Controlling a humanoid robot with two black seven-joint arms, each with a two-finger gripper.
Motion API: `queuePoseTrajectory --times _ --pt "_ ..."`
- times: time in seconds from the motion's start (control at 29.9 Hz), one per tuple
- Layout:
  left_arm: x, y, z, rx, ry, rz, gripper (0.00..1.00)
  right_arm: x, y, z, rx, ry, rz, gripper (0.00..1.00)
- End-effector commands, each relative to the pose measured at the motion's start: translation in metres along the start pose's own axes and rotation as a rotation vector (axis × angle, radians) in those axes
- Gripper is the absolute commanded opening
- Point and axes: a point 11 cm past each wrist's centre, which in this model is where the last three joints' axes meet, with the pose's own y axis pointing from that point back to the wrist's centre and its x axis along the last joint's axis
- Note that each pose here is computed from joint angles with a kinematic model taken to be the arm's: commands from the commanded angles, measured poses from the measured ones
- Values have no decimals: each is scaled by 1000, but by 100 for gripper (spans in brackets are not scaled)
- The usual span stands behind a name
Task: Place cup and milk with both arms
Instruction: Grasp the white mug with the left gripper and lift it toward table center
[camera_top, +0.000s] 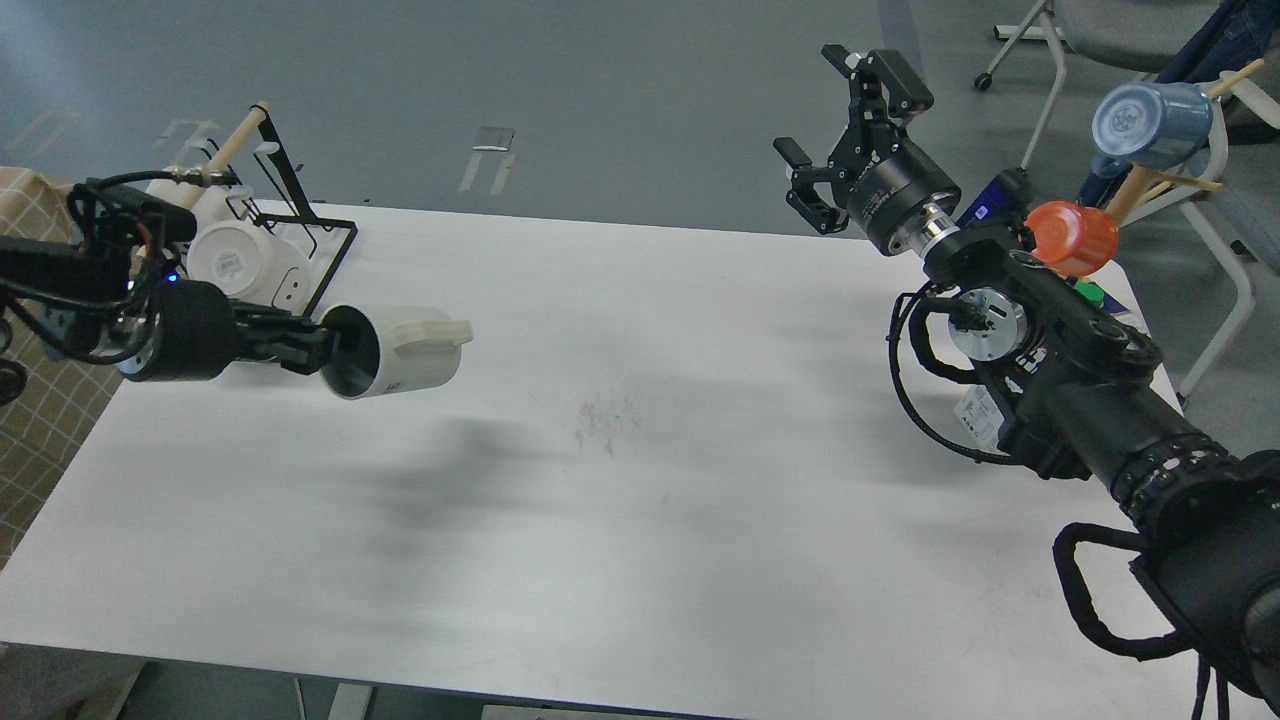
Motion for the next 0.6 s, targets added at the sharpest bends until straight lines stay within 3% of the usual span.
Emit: queuePoseTrajectory --times 0.0,0.13,0.3,0.57 --pt "23 -25 30 -62 -52 30 0 -2 -2 -3 3 4 -6 100" --pt "35 -57 55 -95 -84 36 0 -4 -6 -10 15 10 -15 100" --pt "19 -77 44 -48 -114 -31 0 -6 -9 -15 22 15 -21 100" --pt "15 -79 39 -16 -154 -80 0 -11 -15 -25 37 26 -36 100"
